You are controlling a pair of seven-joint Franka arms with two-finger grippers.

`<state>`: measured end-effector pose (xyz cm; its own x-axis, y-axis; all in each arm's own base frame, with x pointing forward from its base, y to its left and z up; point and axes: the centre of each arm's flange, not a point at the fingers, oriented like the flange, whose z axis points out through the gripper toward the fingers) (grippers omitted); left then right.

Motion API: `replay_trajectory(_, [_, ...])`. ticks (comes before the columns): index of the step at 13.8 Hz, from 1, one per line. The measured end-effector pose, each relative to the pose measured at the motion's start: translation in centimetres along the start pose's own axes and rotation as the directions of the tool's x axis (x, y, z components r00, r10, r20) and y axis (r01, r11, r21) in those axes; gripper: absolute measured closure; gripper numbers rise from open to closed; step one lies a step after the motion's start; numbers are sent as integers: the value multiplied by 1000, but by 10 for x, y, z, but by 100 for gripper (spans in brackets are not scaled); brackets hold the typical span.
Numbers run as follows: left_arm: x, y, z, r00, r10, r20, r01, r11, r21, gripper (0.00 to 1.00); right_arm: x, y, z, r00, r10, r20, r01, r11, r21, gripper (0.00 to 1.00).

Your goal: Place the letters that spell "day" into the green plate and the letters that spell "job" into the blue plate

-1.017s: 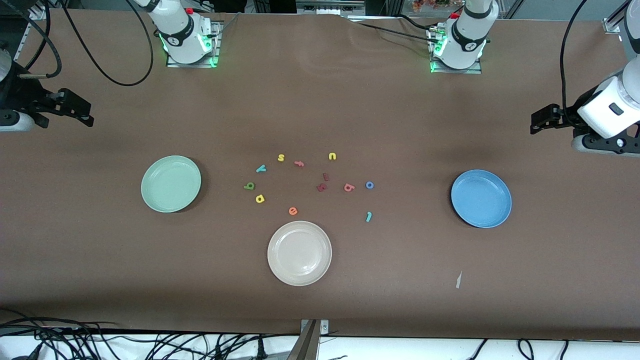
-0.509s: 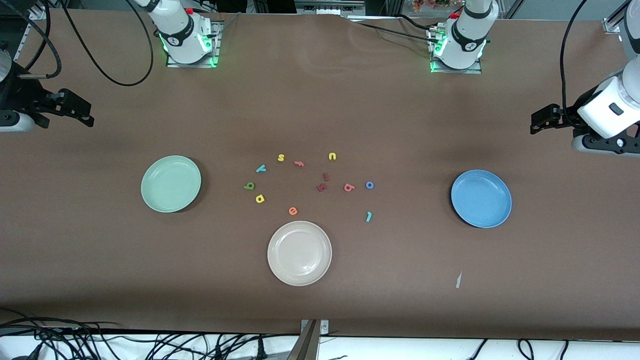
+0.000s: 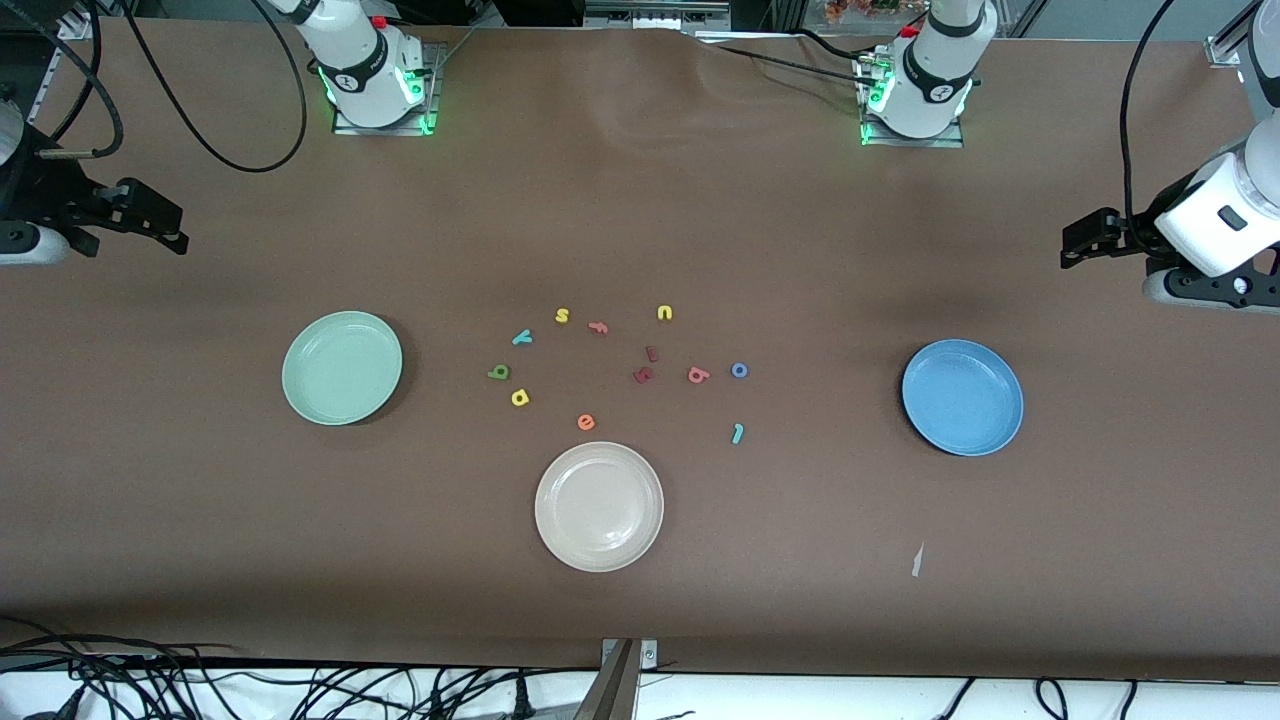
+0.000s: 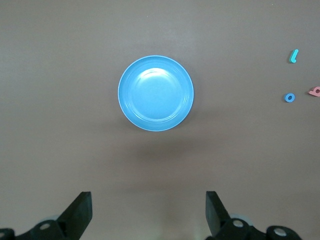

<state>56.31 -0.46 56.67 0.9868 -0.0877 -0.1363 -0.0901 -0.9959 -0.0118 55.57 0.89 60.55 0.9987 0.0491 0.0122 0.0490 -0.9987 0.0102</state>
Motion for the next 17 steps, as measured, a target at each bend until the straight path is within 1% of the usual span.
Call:
replay_trajectory(12, [0, 0, 1, 1000, 1, 1, -1, 1000, 0, 0, 0, 0, 0, 1000, 1, 0, -1, 1000, 0, 0])
replay_trajectory(15, [9, 7, 17, 999, 10, 34, -10, 1000, -5, 0, 0, 0, 0, 1000, 1, -1, -1, 1000, 0, 0])
replay_trajectory(17, [22, 7, 43, 995, -60, 79, 61, 998, -10, 0, 2, 0, 2, 1000, 1, -3, -1, 1000, 0, 0])
